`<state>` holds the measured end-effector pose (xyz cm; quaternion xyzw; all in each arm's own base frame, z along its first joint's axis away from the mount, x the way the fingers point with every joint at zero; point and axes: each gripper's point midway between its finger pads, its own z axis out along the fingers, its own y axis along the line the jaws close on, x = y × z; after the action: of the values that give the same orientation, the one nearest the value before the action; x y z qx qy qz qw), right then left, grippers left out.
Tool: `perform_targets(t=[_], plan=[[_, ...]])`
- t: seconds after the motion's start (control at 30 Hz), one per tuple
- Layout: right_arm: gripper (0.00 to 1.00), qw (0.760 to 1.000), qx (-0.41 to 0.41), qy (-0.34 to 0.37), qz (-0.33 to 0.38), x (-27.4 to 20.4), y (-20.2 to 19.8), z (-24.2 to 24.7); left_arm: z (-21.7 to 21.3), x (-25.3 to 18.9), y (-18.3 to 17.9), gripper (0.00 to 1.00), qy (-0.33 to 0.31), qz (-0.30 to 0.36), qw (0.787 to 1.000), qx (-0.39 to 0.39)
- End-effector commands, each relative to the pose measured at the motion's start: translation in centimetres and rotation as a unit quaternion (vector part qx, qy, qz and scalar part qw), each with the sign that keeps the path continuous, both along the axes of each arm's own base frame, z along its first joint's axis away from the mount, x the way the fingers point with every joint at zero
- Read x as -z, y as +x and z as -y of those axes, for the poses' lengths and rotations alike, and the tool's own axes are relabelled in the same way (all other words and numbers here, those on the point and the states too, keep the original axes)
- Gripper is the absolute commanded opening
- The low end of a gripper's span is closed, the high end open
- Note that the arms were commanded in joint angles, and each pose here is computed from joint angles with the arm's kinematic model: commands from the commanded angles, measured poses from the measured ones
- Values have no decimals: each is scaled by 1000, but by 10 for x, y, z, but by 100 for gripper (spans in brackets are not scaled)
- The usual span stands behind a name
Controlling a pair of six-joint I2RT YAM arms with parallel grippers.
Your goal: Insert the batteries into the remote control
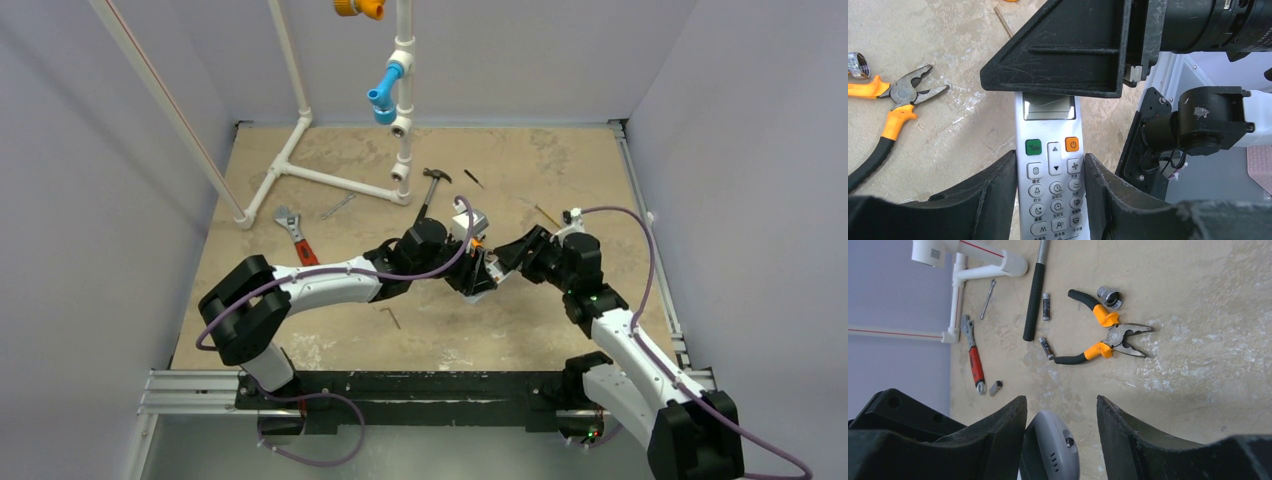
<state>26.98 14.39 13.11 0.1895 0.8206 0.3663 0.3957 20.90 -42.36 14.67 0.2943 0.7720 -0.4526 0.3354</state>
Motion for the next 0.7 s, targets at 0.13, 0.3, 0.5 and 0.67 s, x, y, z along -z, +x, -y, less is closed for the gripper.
perform_targets(t=[0.13, 0.3, 0.5, 0.67], plan=[[50, 998, -30, 34, 50, -34, 2, -12, 5, -24, 12, 12, -34, 28, 999, -9], [41, 997, -37, 44, 54, -40, -1, -15, 2, -12, 19, 11, -16, 27, 999, -26], [17, 996, -43, 49, 59, -44, 0, -17, 4, -6, 23, 13, -7, 25, 999, -33], [0, 997, -33, 32, 55, -45, 3, -13, 5, 6, 26, 32, 18, 25, 999, -31]])
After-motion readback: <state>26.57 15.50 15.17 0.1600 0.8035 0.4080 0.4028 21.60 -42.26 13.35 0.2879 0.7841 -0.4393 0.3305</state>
